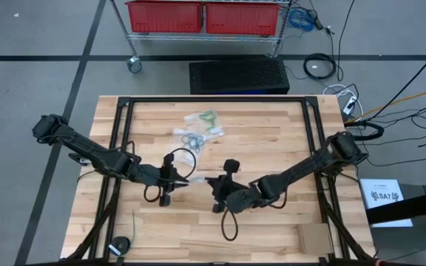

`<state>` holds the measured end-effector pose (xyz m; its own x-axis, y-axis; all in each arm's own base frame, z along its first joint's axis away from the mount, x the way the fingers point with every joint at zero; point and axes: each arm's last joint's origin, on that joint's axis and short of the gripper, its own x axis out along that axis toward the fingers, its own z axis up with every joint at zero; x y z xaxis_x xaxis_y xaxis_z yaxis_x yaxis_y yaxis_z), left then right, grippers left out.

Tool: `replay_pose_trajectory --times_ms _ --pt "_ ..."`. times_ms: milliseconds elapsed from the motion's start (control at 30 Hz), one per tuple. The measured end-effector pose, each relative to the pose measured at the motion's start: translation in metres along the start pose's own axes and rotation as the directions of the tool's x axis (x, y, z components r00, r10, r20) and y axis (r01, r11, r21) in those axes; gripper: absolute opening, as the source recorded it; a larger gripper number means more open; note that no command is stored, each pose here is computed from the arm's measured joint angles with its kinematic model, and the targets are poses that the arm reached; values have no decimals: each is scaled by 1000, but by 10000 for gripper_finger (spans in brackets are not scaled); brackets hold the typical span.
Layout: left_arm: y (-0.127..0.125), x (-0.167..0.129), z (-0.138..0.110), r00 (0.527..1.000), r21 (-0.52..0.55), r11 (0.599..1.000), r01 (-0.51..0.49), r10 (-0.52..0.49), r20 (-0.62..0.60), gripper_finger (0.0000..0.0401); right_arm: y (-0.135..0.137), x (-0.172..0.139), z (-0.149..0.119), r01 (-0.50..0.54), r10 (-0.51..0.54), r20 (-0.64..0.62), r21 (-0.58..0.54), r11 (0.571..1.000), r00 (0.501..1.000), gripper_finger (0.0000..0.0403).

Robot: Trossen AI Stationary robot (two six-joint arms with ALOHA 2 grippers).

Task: Sort rubber bands
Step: Close the bottom transparent zip bag

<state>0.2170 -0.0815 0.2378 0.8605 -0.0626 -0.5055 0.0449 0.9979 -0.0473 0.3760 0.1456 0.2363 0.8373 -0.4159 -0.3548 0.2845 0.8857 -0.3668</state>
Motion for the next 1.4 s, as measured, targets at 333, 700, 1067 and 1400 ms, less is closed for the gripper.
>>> replay_pose_trajectory --times_ms 333,700,1067,1400 --pt "-2 -1 17 986 24 1000 11 -15 169 149 -3 1 3 -34 34 -35 11 999 999 0" --pt "8 1 21 981 -8 1000 -25 26 193 110 -8 6 3 -36 37 -42 26 999 998 0" --pt "10 1 23 978 27 999 -24 18 207 7 -10 10 1 -70 73 -64 46 997 995 0" --pt "9 1 21 981 42 999 -23 15 191 2 -24 -5 17 -96 99 -12 130 987 995 60"
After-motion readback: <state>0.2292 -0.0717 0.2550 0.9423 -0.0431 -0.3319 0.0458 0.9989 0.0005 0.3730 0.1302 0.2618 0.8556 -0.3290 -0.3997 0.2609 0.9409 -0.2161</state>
